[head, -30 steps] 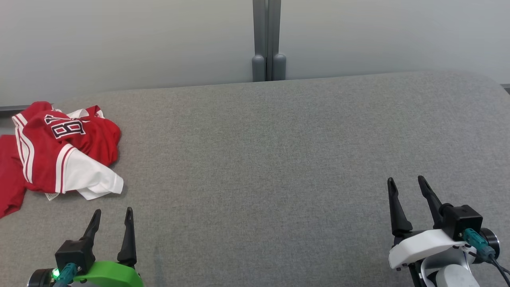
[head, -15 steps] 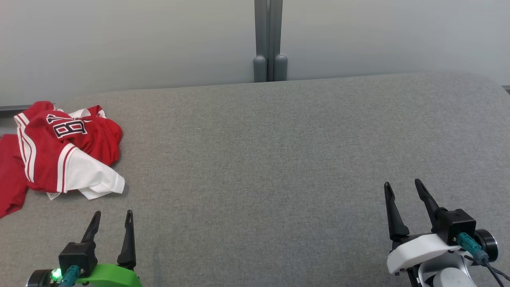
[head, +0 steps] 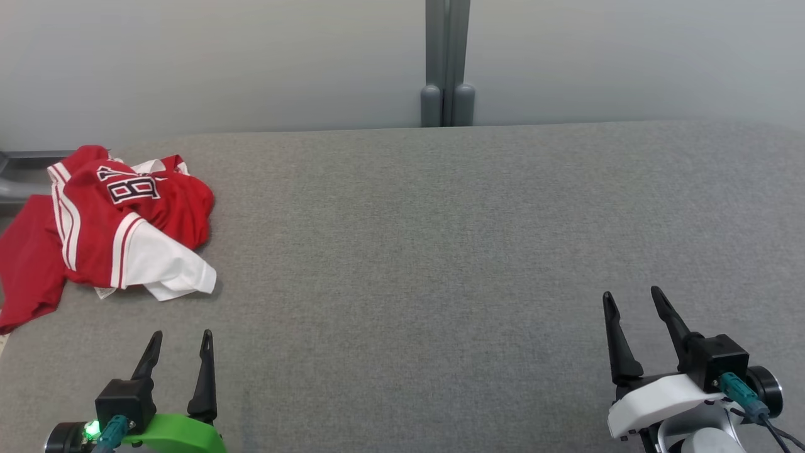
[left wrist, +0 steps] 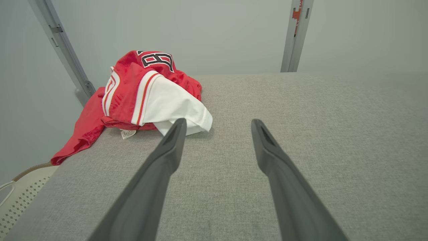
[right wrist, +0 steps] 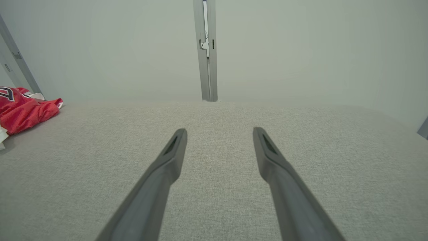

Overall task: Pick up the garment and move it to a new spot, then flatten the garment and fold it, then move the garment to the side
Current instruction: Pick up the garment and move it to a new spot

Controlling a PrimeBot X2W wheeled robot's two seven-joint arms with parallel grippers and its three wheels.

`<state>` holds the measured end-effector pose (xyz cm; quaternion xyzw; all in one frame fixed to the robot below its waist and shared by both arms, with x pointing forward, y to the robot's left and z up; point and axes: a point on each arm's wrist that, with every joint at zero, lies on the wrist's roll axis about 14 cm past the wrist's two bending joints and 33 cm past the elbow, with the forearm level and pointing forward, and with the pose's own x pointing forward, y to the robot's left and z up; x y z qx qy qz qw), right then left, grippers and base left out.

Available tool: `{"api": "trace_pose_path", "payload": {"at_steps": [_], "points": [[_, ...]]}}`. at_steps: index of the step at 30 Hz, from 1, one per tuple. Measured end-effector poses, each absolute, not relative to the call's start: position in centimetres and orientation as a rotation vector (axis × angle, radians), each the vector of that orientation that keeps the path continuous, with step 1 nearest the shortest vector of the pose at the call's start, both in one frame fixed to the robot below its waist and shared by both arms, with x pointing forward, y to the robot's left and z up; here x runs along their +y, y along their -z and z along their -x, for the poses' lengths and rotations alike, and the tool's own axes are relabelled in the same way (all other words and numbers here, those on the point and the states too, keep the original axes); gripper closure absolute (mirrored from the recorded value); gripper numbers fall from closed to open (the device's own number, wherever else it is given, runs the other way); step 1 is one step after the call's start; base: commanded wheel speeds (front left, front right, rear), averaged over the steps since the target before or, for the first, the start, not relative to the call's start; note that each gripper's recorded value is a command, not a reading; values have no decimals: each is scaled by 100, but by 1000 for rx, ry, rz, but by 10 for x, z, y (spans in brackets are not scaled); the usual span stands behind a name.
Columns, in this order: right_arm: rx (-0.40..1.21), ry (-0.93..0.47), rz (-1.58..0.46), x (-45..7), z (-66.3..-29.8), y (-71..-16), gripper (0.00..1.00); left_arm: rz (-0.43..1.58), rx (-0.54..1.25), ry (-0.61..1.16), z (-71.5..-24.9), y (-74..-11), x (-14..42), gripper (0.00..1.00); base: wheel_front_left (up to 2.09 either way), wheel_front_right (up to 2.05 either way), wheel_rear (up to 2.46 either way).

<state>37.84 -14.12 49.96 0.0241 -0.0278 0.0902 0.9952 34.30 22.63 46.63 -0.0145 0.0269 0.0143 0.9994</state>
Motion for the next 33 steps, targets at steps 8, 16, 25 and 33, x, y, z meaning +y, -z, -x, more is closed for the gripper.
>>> {"api": "trace_pose_path", "payload": {"at_steps": [8, 16, 25, 33], "points": [[-42, -350, -70, -83, -385, -497, 0, 37, 54, -144, -311, -465, 259, 0, 0, 0, 0], [-49, -583, -87, -1, -387, -505, 0, 54, 87, -339, -247, -451, 308, 0, 0, 0, 0], [-67, -709, -75, 41, -388, -511, 0, 95, 26, -383, -252, -469, 319, 0, 0, 0, 0], [-167, -759, -42, 60, -429, -531, 0, 120, -25, -271, -371, -548, 333, 0, 0, 0, 0]]}}
